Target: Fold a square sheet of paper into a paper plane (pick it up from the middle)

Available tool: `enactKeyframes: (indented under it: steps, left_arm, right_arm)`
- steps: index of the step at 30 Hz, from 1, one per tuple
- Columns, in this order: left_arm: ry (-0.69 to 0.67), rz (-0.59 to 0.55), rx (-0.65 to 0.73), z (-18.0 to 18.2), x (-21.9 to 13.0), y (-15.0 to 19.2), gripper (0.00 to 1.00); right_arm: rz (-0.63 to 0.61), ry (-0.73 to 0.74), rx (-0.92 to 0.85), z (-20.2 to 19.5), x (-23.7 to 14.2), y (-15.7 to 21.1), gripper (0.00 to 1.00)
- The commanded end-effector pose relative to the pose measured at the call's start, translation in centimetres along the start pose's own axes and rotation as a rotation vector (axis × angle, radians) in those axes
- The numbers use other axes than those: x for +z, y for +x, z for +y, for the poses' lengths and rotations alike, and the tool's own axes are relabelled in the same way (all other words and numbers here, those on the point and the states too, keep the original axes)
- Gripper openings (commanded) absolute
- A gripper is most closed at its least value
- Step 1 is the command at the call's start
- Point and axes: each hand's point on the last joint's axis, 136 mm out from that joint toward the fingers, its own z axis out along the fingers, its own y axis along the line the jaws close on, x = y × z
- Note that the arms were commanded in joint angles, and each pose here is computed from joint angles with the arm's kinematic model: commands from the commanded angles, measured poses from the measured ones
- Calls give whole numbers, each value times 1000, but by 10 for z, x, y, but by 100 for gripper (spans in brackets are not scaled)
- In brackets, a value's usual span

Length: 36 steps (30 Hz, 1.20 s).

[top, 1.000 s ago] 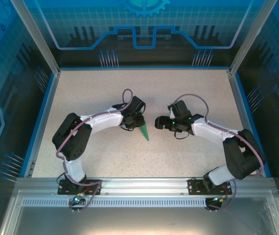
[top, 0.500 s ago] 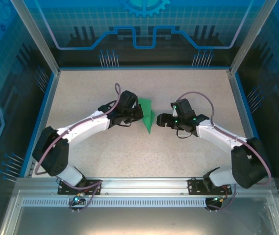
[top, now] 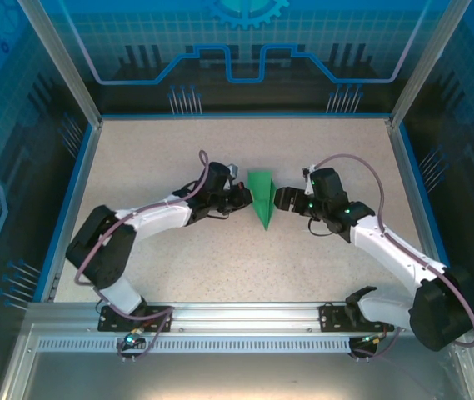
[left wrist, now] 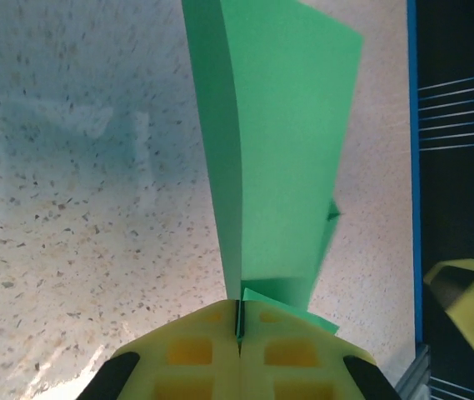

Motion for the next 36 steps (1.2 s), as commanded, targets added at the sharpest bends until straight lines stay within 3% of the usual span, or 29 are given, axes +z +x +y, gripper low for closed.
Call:
enactKeyframes:
  steps: [1,6,11,17,26,36]
  left_arm:
    - [147,23,-41,-15,11,-3,4]
    - [104,49,-106,20,27,3,4]
    - [29,56,-158,58,30,11,3]
    - [-24,60,-167,75,29,17,3]
    - [-43,65,-173,83,30,20,3]
    - [-56,72,-176,88,32,22,3]
  right_arm:
    - [-2,5,29,-6,-4,1,86]
    - [32,-39,33,2,2,6,82]
    - [123,-83,-3,20,19,12,66]
    - [219,-52,-127,49,46,24,45]
    - [373,30,-177,53,88,52,41]
    - [456,128,-189,34,106,76,47]
